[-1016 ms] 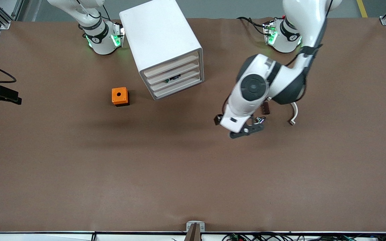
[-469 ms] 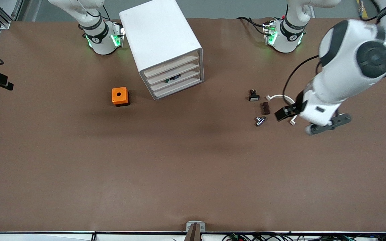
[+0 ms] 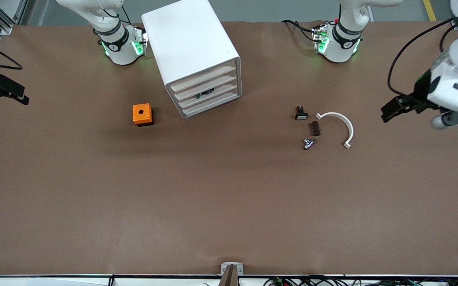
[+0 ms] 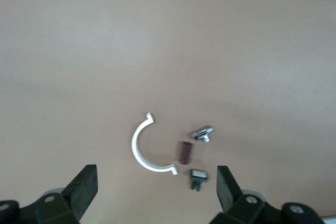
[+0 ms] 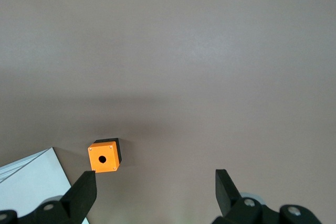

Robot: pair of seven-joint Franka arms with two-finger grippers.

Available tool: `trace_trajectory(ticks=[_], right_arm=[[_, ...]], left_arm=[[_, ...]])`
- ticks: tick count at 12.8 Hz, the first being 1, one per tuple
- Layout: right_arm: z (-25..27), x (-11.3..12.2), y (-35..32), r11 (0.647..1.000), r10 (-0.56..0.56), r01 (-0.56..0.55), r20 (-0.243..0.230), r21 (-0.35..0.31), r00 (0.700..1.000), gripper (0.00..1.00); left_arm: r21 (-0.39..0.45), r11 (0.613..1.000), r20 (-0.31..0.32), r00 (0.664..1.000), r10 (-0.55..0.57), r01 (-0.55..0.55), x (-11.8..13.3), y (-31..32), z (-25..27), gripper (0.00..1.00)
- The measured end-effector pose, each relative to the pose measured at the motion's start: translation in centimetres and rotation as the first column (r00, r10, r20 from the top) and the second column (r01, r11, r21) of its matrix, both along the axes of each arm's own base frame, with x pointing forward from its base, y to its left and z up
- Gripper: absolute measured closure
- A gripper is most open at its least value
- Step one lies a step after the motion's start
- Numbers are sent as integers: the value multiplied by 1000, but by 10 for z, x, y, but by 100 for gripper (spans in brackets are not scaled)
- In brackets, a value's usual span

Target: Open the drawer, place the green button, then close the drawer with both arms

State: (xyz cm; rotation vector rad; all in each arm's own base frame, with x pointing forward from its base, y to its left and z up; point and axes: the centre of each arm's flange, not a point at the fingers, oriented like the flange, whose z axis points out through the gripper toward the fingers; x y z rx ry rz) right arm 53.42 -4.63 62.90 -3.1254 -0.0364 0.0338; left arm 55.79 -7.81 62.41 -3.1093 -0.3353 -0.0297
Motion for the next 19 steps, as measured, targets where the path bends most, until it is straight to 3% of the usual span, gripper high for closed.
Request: trace_trajectory(ticks=[11,19], right_arm=[[5,-5,-12,1000,-22,22,18,0,1000,0],[0,-19,-9,1000,-19,19,39,1,999,0]], left_arm=[[4,984,-23,984,-176,176,-31,62,36,0],[-17,976,-19,976,-218,217,-48,38,44,0]])
